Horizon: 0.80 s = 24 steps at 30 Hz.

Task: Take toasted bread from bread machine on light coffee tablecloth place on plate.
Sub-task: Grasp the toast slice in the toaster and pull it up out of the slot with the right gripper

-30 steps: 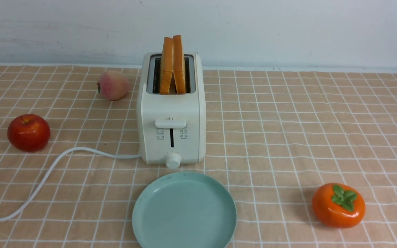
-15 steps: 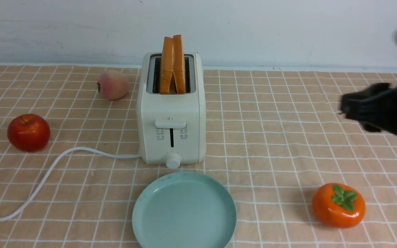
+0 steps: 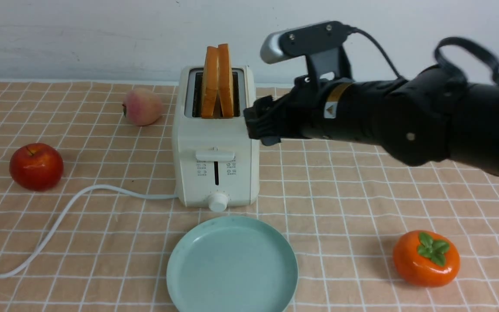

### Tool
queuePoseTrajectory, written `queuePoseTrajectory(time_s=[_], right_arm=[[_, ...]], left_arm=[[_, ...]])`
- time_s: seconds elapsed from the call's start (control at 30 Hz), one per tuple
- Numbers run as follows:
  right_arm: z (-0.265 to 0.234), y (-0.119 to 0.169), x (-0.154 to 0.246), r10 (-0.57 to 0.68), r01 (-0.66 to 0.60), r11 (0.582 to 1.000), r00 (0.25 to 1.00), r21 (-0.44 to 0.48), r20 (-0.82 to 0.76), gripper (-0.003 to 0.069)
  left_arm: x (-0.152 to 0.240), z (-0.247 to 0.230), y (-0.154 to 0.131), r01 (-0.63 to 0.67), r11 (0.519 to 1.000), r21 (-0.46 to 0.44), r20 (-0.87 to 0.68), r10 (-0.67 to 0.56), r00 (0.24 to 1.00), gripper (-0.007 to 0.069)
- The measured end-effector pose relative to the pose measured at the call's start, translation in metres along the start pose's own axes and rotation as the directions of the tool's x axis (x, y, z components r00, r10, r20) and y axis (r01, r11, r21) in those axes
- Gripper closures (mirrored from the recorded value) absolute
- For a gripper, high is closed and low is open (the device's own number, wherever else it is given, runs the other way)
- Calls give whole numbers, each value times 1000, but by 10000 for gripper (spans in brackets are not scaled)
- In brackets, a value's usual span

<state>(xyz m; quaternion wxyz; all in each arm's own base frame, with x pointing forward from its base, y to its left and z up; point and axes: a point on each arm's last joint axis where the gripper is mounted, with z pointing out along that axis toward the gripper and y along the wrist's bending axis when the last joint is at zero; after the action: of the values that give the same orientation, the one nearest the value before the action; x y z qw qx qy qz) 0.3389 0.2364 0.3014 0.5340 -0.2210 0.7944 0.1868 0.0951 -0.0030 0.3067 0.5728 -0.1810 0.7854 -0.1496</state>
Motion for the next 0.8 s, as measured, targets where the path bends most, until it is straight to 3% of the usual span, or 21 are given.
queuePoseTrajectory(time_s=[0.23,0.8], right_arm=[[35,3,16,-42,46,999,989,-26,140,103],[77,-15,22,-99,97,995,986,17,136,179]], left_arm=[[0,0,0,-1,1000,0,0,1,1000,387],[0,0,0,-2,1000,-1,0,2,1000,384]])
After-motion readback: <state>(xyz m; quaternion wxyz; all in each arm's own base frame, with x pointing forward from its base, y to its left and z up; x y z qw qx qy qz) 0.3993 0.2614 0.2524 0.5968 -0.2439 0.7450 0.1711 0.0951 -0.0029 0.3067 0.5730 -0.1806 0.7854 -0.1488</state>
